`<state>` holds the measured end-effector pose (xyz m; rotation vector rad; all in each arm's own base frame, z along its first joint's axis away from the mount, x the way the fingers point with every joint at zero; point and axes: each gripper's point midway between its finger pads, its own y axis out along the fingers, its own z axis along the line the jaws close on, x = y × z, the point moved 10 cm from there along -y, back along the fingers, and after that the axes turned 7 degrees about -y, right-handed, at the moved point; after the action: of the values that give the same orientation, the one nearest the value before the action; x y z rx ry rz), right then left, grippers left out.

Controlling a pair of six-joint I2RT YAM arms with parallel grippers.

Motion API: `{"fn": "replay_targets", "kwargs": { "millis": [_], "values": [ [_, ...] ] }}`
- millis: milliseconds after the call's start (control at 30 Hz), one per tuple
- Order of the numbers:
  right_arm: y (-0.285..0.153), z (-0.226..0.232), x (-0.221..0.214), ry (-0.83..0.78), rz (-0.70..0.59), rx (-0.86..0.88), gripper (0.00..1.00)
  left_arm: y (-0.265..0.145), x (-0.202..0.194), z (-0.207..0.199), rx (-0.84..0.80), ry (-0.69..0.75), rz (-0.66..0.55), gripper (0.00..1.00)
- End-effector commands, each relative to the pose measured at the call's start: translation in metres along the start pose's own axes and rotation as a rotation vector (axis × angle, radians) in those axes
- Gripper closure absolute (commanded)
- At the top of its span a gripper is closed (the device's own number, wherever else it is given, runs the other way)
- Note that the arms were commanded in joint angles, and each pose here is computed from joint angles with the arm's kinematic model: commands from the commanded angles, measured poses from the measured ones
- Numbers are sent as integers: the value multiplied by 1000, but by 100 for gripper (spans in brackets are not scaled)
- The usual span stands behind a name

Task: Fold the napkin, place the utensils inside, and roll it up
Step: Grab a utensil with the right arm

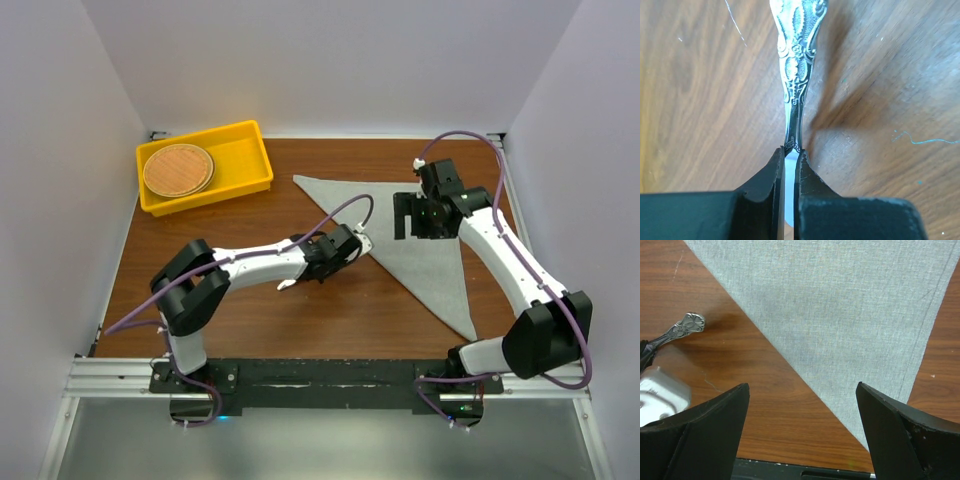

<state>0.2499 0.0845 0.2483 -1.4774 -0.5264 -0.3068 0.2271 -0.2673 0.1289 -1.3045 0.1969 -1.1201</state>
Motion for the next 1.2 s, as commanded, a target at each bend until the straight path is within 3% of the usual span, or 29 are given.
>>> {"fn": "replay_targets", "kwargs": {
  "millis": [0,67,200,267,333,400,533,600,733,867,1067,1133,1167],
  "values": [
    [-11,0,8,-19,-18,19,8,-26,13,9,-36,1,-117,94],
    [-8,0,11,-23,-3,17,8,-31,9,8,-67,-18,-120,89],
    [-4,4,20,-30,-13,53,8,-48,-4,10,-108,-63,-145,64],
    [0,6,26,-38,-8,68,7,-54,-10,11,-115,-86,-158,61],
    [2,7,33,-55,-25,71,7,-62,-19,13,-115,-97,-162,49],
    [7,12,36,-93,-30,130,6,-73,-22,16,-122,-124,-196,44],
    [23,45,41,-355,-102,177,5,-102,-22,32,-65,-260,-284,45],
    [36,73,38,-568,-77,171,4,-129,-21,46,-37,-433,-377,47],
    [49,113,39,-849,-56,235,4,-175,-36,89,122,-897,-520,48],
    [57,143,35,-1056,-6,353,9,-230,-55,115,201,-1140,-730,43],
    [78,189,-3,-1323,141,438,29,-281,-78,138,284,-1316,-921,41],
    [86,202,-16,-1377,190,445,42,-286,-83,141,315,-1324,-930,41],
    [88,205,-18,-1397,200,431,43,-291,-85,143,331,-1332,-935,41]
  ]
}}
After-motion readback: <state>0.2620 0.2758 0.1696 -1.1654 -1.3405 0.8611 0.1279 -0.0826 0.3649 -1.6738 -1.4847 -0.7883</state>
